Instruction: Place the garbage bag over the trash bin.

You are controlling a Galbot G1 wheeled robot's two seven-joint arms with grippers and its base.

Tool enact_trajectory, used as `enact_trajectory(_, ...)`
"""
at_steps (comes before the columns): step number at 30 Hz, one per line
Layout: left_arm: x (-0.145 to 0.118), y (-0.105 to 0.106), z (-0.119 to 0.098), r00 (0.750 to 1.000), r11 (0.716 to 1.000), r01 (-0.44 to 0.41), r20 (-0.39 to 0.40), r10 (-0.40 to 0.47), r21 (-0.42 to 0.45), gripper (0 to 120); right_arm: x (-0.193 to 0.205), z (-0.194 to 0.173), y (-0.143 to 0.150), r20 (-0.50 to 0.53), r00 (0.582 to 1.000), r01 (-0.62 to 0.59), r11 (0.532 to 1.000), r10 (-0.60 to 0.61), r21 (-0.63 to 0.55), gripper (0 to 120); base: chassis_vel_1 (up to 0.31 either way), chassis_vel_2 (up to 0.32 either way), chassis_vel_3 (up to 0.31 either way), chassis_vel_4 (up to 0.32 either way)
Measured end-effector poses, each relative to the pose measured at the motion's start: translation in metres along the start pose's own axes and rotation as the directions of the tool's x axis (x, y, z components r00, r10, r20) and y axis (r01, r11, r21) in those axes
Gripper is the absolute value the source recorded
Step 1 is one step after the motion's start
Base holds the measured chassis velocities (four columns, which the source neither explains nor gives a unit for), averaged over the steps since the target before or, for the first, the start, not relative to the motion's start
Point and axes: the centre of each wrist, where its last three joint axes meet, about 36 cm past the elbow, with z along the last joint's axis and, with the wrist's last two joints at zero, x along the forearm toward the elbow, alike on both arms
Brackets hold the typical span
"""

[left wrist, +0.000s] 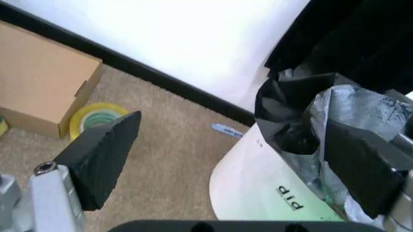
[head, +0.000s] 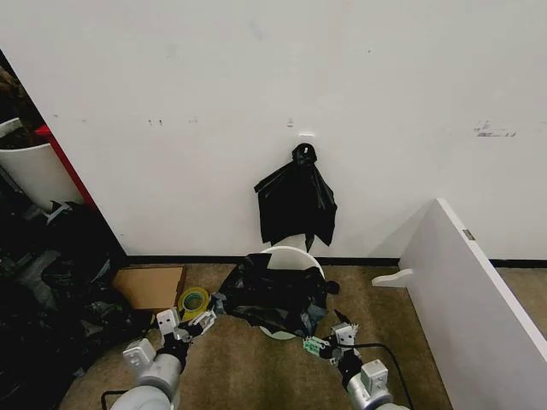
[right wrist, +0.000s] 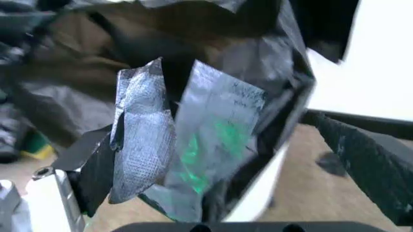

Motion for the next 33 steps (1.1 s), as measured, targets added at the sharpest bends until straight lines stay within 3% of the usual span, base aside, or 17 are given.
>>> enact_trajectory(10,0.000,0.005,0.007,0.999,1.000,-0.017,0.030,0.018,-0.024,100,-0.001,0.002,-0.005,0.124,0.988,0.094,0.995,-0.088,-0.045,100,0.000,0.000,0.000,0.000)
enact_trajectory(19,-0.003,0.023,0.010,0.979,0.975,-0.200,0.021,0.203,-0.093,100,-0.009,-0.031,-0.018,0.174,0.977,0.126,0.992,-0.121,-0.017,100,0.000,0.000,0.000,0.000)
enact_trajectory(28,-0.006,0.040,0.008,0.967,0.955,-0.235,0.052,0.248,-0.180,100,-0.015,-0.071,-0.036,0.165,0.967,0.196,0.980,-0.196,0.017,100,0.000,0.000,0.000,0.000)
enact_trajectory(31,-0.016,0.065,0.007,0.934,0.892,-0.325,0.044,0.356,-0.315,100,-0.026,-0.087,-0.044,0.154,0.968,0.198,0.980,-0.198,0.016,100,0.000,0.000,0.000,0.000)
enact_trajectory(32,-0.021,0.078,0.006,0.907,0.852,-0.384,0.028,0.421,-0.357,100,-0.030,-0.093,-0.045,0.152,0.969,0.193,0.981,-0.193,0.014,100,0.000,0.000,0.000,0.000)
enact_trajectory(33,-0.024,0.084,0.005,0.891,0.831,-0.413,0.021,0.453,-0.372,100,-0.031,-0.094,-0.045,0.150,0.970,0.193,0.981,-0.193,0.013,100,0.000,0.000,0.000,0.000)
